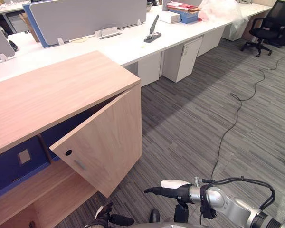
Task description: Walk over to the cabinet, pick up the folder, carry it to the office cabinet, place the folder inside the office cabinet, then close the office cabinet door
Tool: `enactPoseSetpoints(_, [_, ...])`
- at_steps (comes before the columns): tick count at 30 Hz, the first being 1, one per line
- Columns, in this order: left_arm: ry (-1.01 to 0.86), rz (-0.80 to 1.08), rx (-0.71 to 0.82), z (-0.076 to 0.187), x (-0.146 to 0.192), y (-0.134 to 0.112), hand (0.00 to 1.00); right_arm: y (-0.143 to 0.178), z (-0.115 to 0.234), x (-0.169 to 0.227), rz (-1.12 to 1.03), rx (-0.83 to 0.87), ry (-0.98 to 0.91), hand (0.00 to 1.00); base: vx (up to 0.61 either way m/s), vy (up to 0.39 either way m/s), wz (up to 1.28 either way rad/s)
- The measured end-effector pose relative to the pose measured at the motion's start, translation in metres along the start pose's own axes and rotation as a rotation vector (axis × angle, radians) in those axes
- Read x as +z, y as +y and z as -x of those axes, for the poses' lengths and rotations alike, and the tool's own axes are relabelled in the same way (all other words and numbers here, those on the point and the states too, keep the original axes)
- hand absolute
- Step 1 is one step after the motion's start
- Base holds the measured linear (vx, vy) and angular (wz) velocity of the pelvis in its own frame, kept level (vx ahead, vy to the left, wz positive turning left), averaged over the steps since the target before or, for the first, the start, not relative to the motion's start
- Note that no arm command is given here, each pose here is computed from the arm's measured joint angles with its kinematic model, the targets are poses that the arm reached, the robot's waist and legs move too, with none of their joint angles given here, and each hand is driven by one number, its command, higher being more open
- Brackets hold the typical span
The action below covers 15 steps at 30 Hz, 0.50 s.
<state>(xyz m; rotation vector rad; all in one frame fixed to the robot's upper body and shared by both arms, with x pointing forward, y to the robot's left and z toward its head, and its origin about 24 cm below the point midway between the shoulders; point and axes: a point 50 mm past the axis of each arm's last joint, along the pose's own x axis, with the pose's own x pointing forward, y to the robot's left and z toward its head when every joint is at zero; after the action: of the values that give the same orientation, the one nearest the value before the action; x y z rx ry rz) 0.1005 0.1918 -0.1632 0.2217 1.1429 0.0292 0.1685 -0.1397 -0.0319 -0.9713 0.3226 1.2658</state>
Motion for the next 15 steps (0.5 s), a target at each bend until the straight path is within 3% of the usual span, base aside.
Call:
enactPoseSetpoints(7, [-0.025, -0.001, -0.024, 0.001, 0.004, -0.011, 1.00, 0.019, -0.021, -0.036, -0.216, -0.113, 0.162, 1.00, -0.01, 0.096, 0.62])
enactPoseSetpoints(12, [-0.076, -0.010, -0.062, 0.002, 0.015, -0.028, 1.00, 0.046, -0.033, -0.071, -0.481, -0.207, 0.377, 1.00, 0.02, 0.078, 1.62])
enactPoseSetpoints(15, [-0.080, 0.000, -0.020, 0.002, 0.014, -0.018, 1.00, 0.057, -0.039, -0.086, -0.723, -0.282, 0.465, 1.00, 0.05, -0.008, 1.43])
